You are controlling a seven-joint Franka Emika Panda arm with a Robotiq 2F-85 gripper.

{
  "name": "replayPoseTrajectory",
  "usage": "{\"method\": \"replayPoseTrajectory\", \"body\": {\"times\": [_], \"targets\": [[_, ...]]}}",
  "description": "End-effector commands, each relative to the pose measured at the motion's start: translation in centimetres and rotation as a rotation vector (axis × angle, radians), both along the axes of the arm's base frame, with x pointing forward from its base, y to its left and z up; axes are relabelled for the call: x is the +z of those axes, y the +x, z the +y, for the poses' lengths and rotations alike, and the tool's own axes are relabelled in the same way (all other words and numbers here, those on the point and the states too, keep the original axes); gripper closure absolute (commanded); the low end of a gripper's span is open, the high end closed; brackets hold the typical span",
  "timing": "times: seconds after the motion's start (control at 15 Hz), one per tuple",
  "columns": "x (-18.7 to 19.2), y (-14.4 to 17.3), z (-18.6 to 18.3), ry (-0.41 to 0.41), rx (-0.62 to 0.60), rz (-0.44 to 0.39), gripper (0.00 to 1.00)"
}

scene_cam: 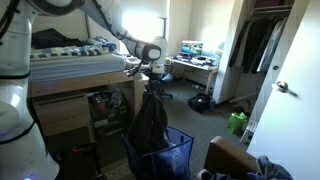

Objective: Pick the hoodie on the sofa and put it in the bag

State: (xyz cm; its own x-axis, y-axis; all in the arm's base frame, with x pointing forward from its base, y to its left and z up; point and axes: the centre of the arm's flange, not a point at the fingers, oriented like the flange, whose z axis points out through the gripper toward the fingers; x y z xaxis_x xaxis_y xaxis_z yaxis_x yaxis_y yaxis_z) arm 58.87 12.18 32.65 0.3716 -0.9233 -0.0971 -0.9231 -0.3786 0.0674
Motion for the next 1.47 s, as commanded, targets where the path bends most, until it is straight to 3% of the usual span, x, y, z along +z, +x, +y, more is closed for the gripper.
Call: {"method": "replayPoseTrajectory", "body": {"times": [0.0,0.33,0.6,1.07,1.4], "targets": [[-0.3,1.0,-1.0,-0.03,0.008,-0.032,0.96],[-1.3,2.1,-5.0,-0.106,-0.062,-0.103,0.96],[-3.5,2.3,-6.6,-0.118,-0.11,-0.096,0.96],[-8.4,1.2,-3.2,-0.08,-0.06,-0.004,0.96],[-9.9,1.0,-1.1,-0.027,-0.035,0.04,0.96]]}}
